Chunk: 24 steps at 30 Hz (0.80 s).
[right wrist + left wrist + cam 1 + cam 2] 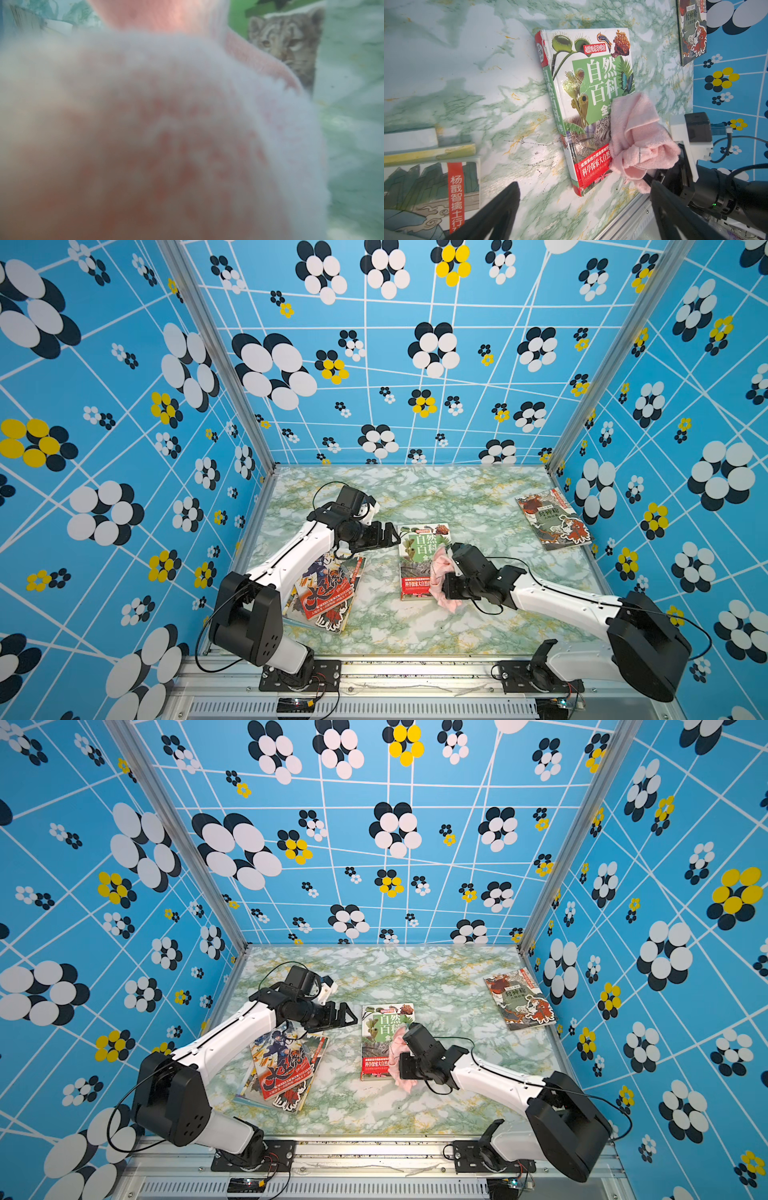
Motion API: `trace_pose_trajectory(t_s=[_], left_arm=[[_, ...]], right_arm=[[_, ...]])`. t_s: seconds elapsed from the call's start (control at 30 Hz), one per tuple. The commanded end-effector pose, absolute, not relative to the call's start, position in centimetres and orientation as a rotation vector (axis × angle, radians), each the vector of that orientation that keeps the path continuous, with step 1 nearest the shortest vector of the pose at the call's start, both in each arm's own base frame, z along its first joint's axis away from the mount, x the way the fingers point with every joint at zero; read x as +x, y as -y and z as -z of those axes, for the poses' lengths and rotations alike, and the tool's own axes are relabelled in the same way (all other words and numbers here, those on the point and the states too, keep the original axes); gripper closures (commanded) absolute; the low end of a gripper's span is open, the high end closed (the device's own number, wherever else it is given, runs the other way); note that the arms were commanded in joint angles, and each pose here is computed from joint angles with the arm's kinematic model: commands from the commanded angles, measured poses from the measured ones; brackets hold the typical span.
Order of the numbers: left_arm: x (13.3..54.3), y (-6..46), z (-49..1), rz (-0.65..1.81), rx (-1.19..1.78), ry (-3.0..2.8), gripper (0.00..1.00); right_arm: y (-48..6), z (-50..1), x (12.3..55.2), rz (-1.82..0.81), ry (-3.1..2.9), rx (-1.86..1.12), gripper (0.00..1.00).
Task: Wipe the cover of the book
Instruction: Wipe the dirt from the cover of the book.
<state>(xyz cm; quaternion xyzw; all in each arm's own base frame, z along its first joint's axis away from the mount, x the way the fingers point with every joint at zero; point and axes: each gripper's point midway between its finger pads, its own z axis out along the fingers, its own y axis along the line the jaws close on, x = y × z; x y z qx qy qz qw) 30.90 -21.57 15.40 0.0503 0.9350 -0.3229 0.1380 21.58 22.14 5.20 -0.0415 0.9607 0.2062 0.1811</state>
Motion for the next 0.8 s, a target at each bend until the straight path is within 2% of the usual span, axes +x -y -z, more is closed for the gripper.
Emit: trace_pose_trajectory(t_s=[0.0,0.1,0.3,0.4,0.47,0.77], left_arm=[[30.4,22.0,-15.4,0.967,0.154,-2.708,0.01],[30.4,22.0,-15.2,0.968,0.154,-2.712,0.01],[30.3,21.8,-15.2,0.953,0.156,-2.715,0.01],[30.3,21.7,-15.3,0.943,0.157,-2.711,0.01],[30.3,21.7,-15.2,0.939,0.159,-2.712,0.01],[30.4,22.2,-15.1,0.981,0.15,-2.72,0.01]], right_arm=[[-16.4,-0.9,17.2,-0.278,-2.929,-0.056,1.0],[-19.4,-1.4,18.0,-0.394,-2.903,-0.107,1.0],[-29.1,-2.2,18.5,-0.522,-2.872,-0.403,1.0],[-30.3,-2.3,19.3,-0.529,-2.861,-0.422,1.0],[-29.2,-2.0,19.5,-0.472,-2.878,-0.399,1.0],[-17.8,-0.3,17.7,-0.23,-2.954,-0.015,1.0]])
